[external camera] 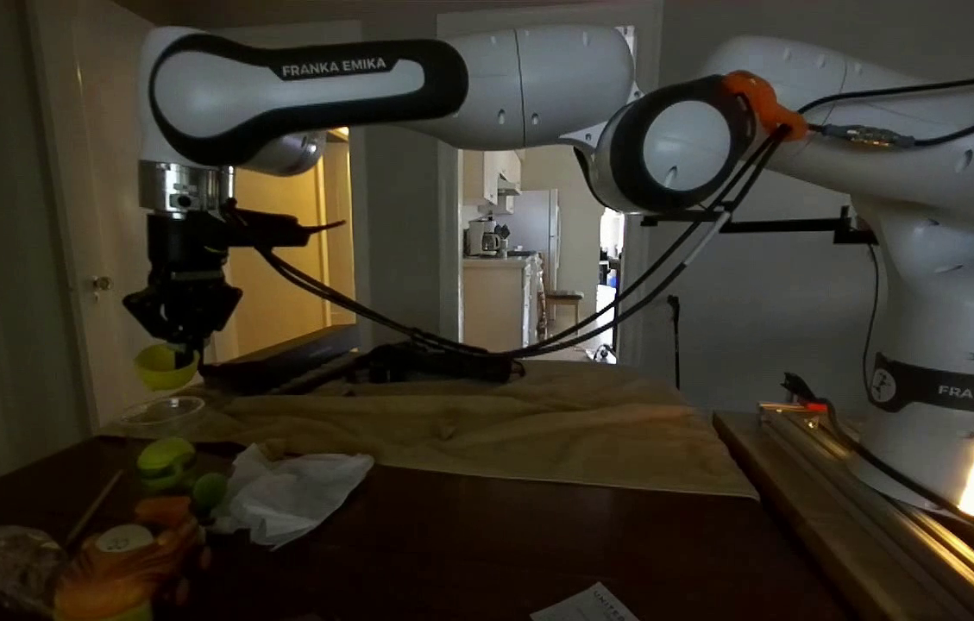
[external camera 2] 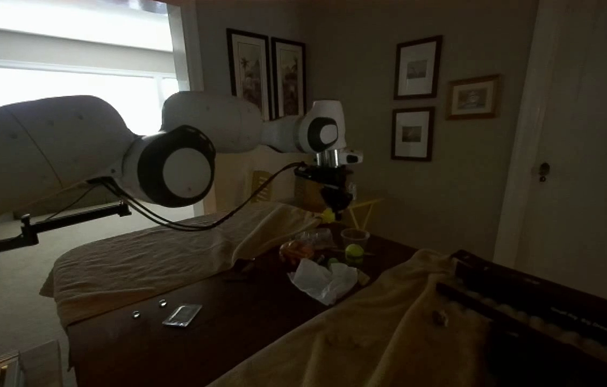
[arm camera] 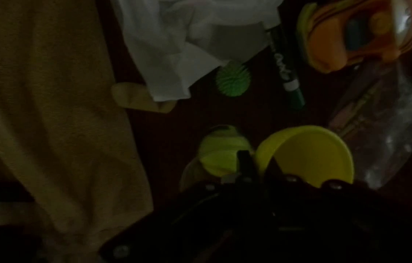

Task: Put the cup upright, then put the green ball and the yellow bowl in the cup

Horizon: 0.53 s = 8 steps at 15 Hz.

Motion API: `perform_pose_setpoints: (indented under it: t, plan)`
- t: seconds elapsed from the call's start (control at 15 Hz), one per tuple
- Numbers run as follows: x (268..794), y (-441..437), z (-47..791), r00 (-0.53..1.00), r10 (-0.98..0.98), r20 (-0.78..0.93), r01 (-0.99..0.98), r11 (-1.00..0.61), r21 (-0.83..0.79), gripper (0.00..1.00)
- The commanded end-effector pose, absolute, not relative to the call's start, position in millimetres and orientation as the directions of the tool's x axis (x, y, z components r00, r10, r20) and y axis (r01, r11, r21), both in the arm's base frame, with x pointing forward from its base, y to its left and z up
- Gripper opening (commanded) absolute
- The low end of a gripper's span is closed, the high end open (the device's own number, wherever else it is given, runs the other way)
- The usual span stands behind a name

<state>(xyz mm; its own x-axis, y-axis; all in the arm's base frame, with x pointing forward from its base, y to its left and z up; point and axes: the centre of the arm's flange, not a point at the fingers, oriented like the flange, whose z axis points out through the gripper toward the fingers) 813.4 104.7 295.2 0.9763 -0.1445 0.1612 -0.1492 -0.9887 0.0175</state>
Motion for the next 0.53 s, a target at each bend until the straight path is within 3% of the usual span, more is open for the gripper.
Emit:
perform_pose_setpoints:
  t: [0.0, 0.47]
  plan:
    - [850, 62, 282, 0.942, -0.244, 0.228, -0.258, -0.966, 0.032, 0.02]
    - [877, 40, 257, 0.928, -0.224, 0.298, -0.242, -0.970, 0.024, 0.02]
